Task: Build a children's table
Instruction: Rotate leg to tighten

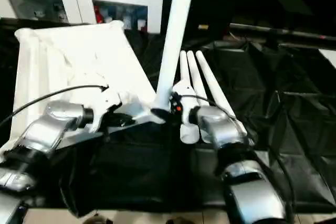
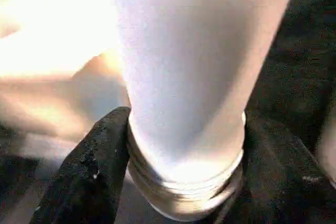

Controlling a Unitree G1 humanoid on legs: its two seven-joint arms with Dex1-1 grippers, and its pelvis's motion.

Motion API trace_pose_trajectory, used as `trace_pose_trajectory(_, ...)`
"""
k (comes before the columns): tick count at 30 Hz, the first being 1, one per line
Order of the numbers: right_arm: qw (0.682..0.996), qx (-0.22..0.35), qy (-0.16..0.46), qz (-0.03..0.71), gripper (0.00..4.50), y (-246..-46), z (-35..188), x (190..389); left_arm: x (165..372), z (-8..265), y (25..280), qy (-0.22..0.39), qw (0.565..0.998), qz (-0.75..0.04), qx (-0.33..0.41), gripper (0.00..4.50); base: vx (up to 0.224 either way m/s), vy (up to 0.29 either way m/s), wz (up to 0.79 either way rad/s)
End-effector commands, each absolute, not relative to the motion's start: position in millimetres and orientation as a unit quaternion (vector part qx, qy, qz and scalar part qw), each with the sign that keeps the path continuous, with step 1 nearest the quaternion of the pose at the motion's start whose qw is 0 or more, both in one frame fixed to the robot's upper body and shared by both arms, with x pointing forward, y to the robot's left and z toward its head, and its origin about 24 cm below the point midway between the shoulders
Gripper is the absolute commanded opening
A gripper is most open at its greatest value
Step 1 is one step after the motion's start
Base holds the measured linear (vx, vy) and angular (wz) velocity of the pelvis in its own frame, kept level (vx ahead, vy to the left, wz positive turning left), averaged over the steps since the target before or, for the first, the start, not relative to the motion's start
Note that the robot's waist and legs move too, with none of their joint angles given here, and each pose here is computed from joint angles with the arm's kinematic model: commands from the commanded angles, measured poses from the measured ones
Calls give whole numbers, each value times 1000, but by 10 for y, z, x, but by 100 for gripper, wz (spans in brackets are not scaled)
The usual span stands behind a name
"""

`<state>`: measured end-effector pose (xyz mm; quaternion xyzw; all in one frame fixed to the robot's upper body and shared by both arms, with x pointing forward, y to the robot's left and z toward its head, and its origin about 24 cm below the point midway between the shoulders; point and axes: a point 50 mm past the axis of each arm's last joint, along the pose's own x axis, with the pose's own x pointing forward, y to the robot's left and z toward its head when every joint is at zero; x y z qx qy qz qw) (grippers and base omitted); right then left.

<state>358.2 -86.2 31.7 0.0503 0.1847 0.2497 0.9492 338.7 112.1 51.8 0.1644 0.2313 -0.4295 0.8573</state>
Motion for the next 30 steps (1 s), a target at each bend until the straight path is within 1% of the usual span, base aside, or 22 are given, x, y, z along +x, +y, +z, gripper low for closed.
trace_pose_trajectory(1, 941, 77, 209, 254, 273, -579, 214, 3497, 3359, 473, 826, 221, 863, -432, 140, 0, 0, 0, 0)
trace_pose_trajectory(2, 942, 76, 206, 255, 273, -564, 222, 3499, 3358, 475, 813, 220, 863, -433, 140, 0, 0, 0, 0)
trace_pose_trajectory(3, 939, 80, 192, 274, 273, -493, 267, 3498, 3339, 487, 753, 215, 858, -443, 143, 0, 0, 0, 0)
trace_pose_trajectory(4, 938, 82, 186, 281, 273, -484, 283, 3500, 3332, 491, 738, 213, 856, -448, 143, 0, 0, 0, 0)
trace_pose_trajectory(5, 938, 90, 178, 285, 329, -490, 308, 3510, 3321, 495, 727, 211, 853, -455, 142, 0, 0, 0, 0)
trace_pose_trajectory(6, 938, 90, 178, 285, 343, -491, 309, 3510, 3320, 495, 727, 211, 853, -455, 142, 0, 0, 0, 0)
trace_pose_trajectory(7, 937, 96, 173, 286, 343, -508, 324, 3519, 3315, 495, 733, 210, 852, -459, 142, 0, 0, 0, 0)
trace_pose_trajectory(8, 938, 92, 166, 289, 349, -540, 347, 3536, 3307, 491, 761, 209, 849, -463, 144, 0, 0, 0, 0)
trace_pose_trajectory(9, 938, 78, 158, 298, 363, -576, 369, 3549, 3295, 486, 800, 208, 845, -470, 147, 0, 0, 0, 0)
trace_pose_trajectory(10, 939, 75, 157, 297, 378, -579, 372, 3552, 3295, 484, 805, 208, 844, -471, 148, 0, 0, 0, 0)
trace_pose_trajectory(13, 929, 50, 148, 336, 378, -738, 433, 3584, 3280, 472, 962, 215, 839, -475, 155, 0, 0, 0, 0)
trace_pose_trajectory(14, 929, 50, 148, 336, 378, -738, 433, 3584, 3280, 472, 962, 215, 839, -475, 155, 0, 0, 0, 0)
trace_pose_trajectory(15, 919, 27, 146, 364, 378, -841, 460, 3579, 3274, 478, 1049, 217, 834, -481, 159, 0, 0, 0, 0)
trace_pose_trajectory(16, 918, 24, 145, 368, 378, -854, 464, 3577, 3273, 479, 1059, 217, 834, -482, 160, 0, 0, 0, 0)
trace_pose_trajectory(19, 887, -33, 149, 437, 378, -1096, 502, 3513, 3229, 506, 1212, 218, 815, -512, 165, 0, 0, 0, 0)
trace_pose_trajectory(21, 880, -44, 151, 449, 378, -1144, 507, 3498, 3214, 514, 1236, 217, 809, -521, 164, 0, 0, 0, 0)
trace_pose_trajectory(22, 862, -66, 156, 477, 378, -1256, 527, 3461, 3162, 535, 1287, 217, 792, -548, 160, 0, 0, 0, 0)
trace_pose_trajectory(24, 845, -81, 160, 504, 378, -1355, 558, 3427, 3112, 548, 1339, 223, 777, -568, 158, 0, 0, 0, 0)
trace_pose_trajectory(30, 818, -85, 170, 542, 378, -1417, 611, 3378, 3062, 563, 1416, 226, 760, -588, 159, 0, 0, 0, 0)
